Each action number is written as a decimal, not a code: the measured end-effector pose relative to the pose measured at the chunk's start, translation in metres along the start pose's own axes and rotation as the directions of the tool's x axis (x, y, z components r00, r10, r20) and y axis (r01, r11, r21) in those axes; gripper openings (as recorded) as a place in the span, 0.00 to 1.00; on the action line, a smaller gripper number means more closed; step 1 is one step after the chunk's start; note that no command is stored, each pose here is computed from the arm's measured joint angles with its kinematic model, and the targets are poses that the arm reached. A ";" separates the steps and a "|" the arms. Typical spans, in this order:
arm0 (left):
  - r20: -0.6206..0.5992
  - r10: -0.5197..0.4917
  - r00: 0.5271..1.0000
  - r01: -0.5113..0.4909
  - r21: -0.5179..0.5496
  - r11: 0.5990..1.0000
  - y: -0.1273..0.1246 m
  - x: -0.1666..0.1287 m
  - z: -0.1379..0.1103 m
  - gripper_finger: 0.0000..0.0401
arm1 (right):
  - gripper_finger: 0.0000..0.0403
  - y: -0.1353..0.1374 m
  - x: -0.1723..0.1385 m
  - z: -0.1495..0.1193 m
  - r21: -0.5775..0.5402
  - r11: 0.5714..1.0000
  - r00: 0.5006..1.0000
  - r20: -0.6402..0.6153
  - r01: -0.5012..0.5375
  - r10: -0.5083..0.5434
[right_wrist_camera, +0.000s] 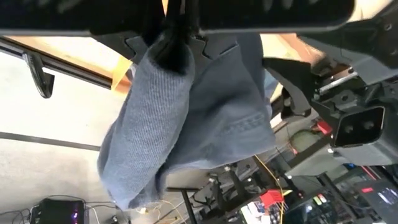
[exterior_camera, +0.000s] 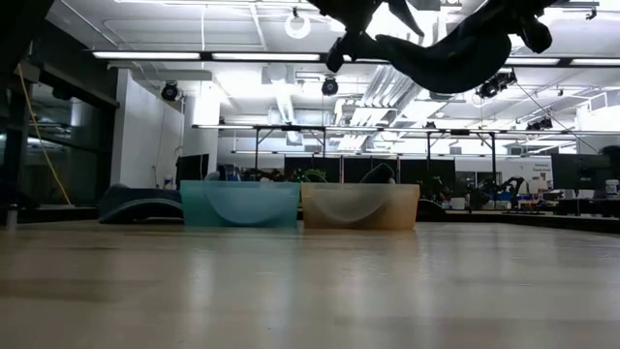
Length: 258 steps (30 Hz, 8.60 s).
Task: Pick & Place hat
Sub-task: Put the bottom blue cap into the green bin
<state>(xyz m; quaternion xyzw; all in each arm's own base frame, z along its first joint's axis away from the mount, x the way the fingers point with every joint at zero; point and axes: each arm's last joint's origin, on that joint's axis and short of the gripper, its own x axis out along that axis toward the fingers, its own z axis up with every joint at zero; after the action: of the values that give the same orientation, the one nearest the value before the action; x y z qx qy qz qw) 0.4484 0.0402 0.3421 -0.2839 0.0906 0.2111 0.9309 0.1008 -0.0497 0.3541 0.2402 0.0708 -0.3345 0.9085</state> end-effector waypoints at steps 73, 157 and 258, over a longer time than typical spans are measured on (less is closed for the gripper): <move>0.098 0.051 0.994 -0.040 -0.107 0.993 0.000 -0.001 0.006 0.56 | 0.05 0.007 0.022 -0.008 -0.061 0.994 0.983 -0.167 -0.091 0.080; -0.122 0.144 0.982 -0.170 -0.237 0.957 0.032 0.005 0.001 0.01 | 0.62 -0.004 -0.020 0.000 -0.124 0.991 0.998 0.034 -0.048 0.053; -0.584 0.405 0.704 -0.657 -0.319 0.683 0.238 -0.105 0.039 0.01 | 0.62 -0.017 -0.032 -0.022 -0.135 0.990 0.982 -0.191 -0.027 0.000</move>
<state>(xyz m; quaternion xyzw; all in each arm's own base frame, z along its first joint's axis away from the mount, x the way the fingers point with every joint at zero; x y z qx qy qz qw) 0.2507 0.2052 0.2880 -0.5190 0.3345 0.4214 0.6642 0.0660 -0.0322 0.3369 0.2085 0.1787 -0.2981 0.9142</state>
